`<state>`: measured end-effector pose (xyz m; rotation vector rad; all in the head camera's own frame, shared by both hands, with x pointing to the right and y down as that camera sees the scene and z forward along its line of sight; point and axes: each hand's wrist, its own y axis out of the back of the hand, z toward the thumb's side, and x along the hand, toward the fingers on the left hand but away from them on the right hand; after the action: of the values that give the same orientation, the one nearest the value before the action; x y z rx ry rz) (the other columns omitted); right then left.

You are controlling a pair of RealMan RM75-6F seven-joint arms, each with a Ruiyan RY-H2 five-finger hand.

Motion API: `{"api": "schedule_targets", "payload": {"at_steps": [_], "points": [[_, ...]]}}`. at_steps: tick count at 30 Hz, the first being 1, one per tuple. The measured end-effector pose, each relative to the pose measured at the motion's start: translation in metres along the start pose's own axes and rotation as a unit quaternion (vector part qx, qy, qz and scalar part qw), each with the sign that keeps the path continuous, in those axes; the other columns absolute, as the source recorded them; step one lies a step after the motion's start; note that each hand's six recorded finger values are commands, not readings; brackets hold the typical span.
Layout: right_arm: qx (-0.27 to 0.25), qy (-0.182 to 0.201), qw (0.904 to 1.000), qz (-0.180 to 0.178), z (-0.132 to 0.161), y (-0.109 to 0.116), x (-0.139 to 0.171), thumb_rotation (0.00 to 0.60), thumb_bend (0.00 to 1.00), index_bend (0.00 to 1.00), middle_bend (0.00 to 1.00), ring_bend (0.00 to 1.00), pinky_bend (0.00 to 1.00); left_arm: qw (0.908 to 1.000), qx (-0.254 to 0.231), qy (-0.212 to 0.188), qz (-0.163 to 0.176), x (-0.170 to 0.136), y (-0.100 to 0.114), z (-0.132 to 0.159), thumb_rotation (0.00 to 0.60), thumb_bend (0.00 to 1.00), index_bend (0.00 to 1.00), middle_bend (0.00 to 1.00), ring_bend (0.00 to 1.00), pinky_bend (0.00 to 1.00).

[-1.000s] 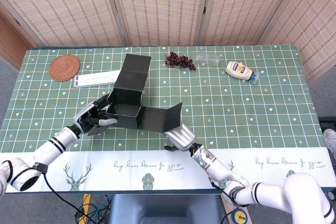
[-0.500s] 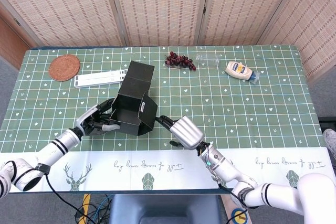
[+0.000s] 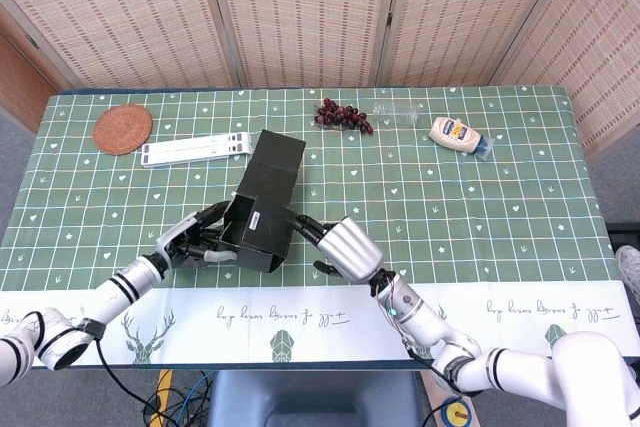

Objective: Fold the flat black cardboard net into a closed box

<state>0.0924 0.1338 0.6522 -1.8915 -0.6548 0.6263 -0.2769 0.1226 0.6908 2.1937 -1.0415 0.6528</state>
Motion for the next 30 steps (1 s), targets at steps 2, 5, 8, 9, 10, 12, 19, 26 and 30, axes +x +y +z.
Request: {"api": "schedule_targets", "payload": {"at_steps": [2,5,8,9,10,12,19,26,30], "points": [[0.002,0.007,1.0000,-0.001,0.004,-0.003,-0.003,0.600,0.20,0.10,0.26,0.76,1.00,1.0000,0.002,0.003,-0.003,0.001,-0.003,-0.004,0.600,0.15,0.16,0.17,0.63,0.93],[0.001,0.017,0.9998,-0.010,0.008,-0.005,-0.007,0.600,0.21,0.10,0.26,0.76,1.00,0.9999,0.010,0.005,-0.006,0.002,-0.006,-0.008,0.600,0.15,0.16,0.17,0.63,0.93],[0.000,0.024,0.9995,-0.021,0.010,-0.003,-0.010,0.600,0.21,0.10,0.26,0.76,1.00,0.9998,0.019,0.005,-0.008,0.004,-0.009,-0.011,0.600,0.15,0.16,0.17,0.63,0.93],[0.002,0.025,0.9994,-0.023,0.011,-0.003,-0.010,0.600,0.21,0.10,0.26,0.76,1.00,0.9997,0.021,0.005,-0.009,0.004,-0.010,-0.012,0.600,0.15,0.16,0.17,0.63,0.93],[0.004,0.027,0.9994,-0.023,0.011,-0.003,-0.011,0.600,0.21,0.10,0.26,0.76,1.00,0.9997,0.022,0.004,-0.009,0.005,-0.011,-0.014,0.600,0.15,0.16,0.17,0.63,0.93],[0.006,0.029,0.9994,-0.020,0.013,-0.005,-0.012,0.600,0.21,0.10,0.26,0.76,1.00,0.9997,0.021,0.003,-0.009,0.007,-0.014,-0.017,0.600,0.15,0.16,0.17,0.63,0.93],[0.025,0.048,0.9985,-0.001,0.023,-0.020,-0.017,0.600,0.21,0.10,0.26,0.76,1.00,0.9996,0.027,0.003,-0.012,0.012,-0.022,-0.027,0.600,0.15,0.16,0.17,0.63,0.93],[0.040,0.069,0.9968,0.008,0.028,-0.025,-0.024,0.600,0.26,0.11,0.26,0.76,1.00,0.9979,0.063,-0.004,-0.011,0.014,-0.024,-0.036,0.600,0.15,0.16,0.17,0.63,0.93],[0.056,0.081,0.9948,0.025,0.030,-0.031,-0.025,0.600,0.27,0.13,0.28,0.76,1.00,0.9952,0.096,-0.012,-0.009,0.015,-0.026,-0.042,0.600,0.15,0.16,0.17,0.63,0.93]]}}
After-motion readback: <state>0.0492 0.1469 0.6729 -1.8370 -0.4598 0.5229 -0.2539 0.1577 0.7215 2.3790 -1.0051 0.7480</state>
